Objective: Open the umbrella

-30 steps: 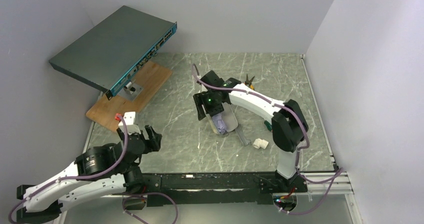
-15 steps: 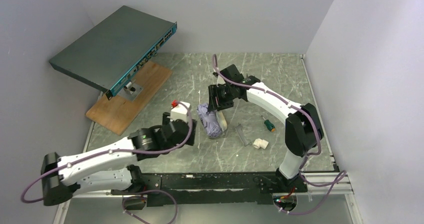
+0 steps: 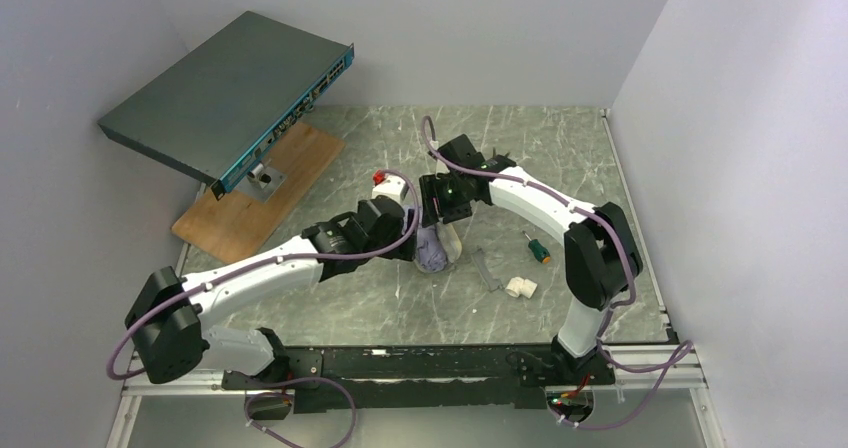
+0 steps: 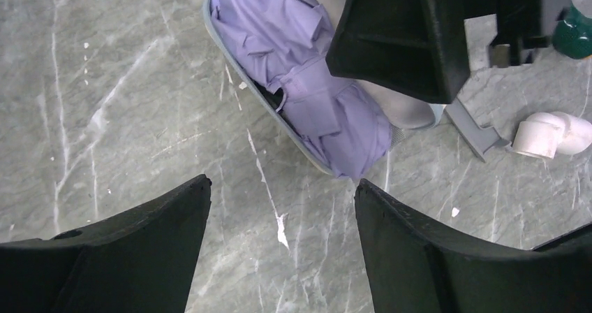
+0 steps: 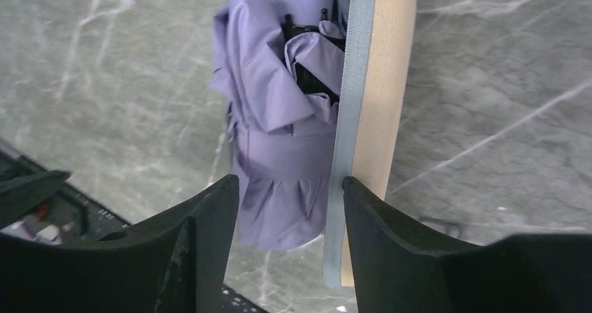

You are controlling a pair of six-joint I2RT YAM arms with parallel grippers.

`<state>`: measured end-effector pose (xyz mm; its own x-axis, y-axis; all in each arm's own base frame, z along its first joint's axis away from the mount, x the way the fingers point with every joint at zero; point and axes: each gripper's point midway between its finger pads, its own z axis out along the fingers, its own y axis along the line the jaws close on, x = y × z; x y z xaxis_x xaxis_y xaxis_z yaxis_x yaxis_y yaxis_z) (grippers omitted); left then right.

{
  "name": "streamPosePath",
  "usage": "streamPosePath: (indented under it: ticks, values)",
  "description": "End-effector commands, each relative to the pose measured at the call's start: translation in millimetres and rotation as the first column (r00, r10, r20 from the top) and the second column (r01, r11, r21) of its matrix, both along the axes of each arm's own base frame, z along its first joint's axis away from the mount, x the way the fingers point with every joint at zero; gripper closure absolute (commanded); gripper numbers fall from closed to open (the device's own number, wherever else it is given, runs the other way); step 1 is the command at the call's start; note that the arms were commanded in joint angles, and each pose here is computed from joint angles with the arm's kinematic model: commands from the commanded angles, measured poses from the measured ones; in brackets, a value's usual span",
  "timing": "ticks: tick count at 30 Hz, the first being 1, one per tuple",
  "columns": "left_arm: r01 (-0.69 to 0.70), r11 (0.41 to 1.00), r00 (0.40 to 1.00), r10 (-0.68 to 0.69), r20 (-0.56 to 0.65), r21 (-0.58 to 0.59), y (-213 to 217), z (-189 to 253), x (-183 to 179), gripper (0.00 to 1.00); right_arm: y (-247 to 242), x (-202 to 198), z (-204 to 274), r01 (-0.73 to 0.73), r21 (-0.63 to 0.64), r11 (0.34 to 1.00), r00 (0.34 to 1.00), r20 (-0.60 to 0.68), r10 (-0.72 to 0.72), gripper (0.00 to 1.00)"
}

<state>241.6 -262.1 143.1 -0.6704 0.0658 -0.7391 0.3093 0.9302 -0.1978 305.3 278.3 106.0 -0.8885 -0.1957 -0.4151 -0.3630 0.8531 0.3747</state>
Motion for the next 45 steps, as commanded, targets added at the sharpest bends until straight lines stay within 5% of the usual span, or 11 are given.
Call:
streamPosePath:
  ticks: [1,14,24,28,33,45]
  values:
    - [0.039,0.995,0.999,-0.037,0.03,-0.096,-24,21,11,0.21,-30,6,-30,0.047,-0.165,0.985,0.999,0.011,-0.046,0.42]
    - [0.045,0.996,0.999,-0.046,-0.003,-0.082,-32,4,14,0.22,-56,12,-3,0.144,-0.218,0.965,0.985,0.12,-0.12,0.35]
    - [0.049,0.995,0.999,-0.05,-0.01,-0.086,-33,2,13,0.23,-43,0,-31,0.083,-0.179,0.98,0.996,0.03,-0.079,0.36]
    - [0.051,0.994,0.999,-0.052,-0.01,-0.098,-34,4,12,0.23,-34,-7,-38,0.046,-0.135,0.99,0.999,-0.006,-0.047,0.52]
    - [0.046,0.993,0.999,-0.046,-0.004,-0.113,-35,6,13,0.24,-20,-15,-28,-0.004,-0.054,0.999,0.999,-0.034,0.003,1.0]
    - [0.01,0.99,1.0,-0.009,0.011,-0.142,-24,9,9,0.25,-1,-27,164,-0.047,0.255,0.966,0.982,0.189,-0.002,1.0]
